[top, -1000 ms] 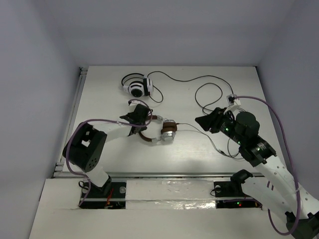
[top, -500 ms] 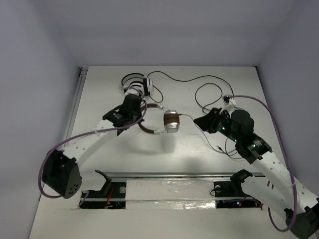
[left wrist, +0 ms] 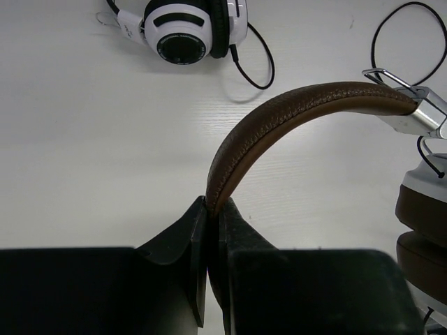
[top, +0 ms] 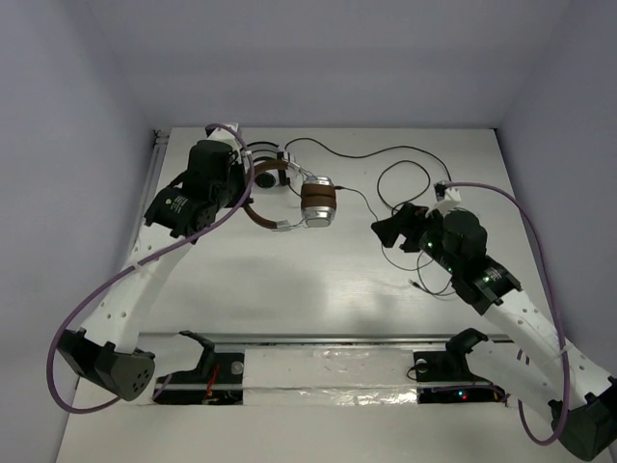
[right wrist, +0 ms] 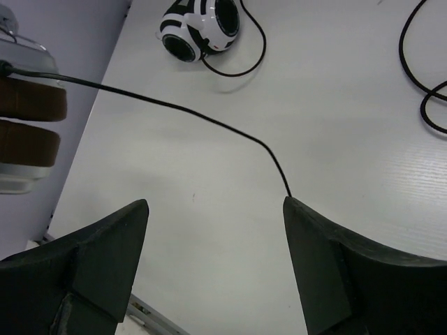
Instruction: Wrap the headphones
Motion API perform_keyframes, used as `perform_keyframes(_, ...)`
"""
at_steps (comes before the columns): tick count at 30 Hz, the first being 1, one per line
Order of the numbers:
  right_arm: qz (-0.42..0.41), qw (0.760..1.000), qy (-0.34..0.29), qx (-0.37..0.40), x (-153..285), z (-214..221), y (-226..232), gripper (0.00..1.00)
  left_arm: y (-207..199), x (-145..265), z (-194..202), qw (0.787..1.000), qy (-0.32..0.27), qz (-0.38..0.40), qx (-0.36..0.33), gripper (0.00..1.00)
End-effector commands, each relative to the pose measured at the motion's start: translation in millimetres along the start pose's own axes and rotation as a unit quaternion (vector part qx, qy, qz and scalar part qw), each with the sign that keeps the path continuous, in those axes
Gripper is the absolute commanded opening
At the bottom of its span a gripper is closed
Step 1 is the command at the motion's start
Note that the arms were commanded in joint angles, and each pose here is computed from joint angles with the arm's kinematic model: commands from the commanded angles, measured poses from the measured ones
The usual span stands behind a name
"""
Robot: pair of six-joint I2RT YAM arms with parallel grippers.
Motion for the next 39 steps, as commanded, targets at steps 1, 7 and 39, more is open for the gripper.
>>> perform_keyframes(1,0.004,0.999,-0.044,0.006,-7.5,-12.1,-1.8,0.83,-4.2,20.5,-27.1,0.998,-0.036,0.046,0.003,0.00)
perform_keyframes(7,0.031,0.999,-0.031,0.012,-23.3,-1.5,-16.3,0.82,2.6,42.2,-50.6,0.996,-0.065,0.060,0.009,0.00)
perform_keyframes(39,-0.054,0.998,0.021,-0.011,-34.2,41.6,-16.4,0.63,-23.6,63.0,-106.7,0.976,-0.128,0.173,0.034,0.00)
Point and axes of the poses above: each gripper's point midway between its finger pads, its own x axis back along the fingers, its own y axis along the line the jaws close on, z = x × y, the point moved 4 cm from there along x, back along the fingers, and after that the axes turned 6 degrees about -x, right-handed, at the moved point
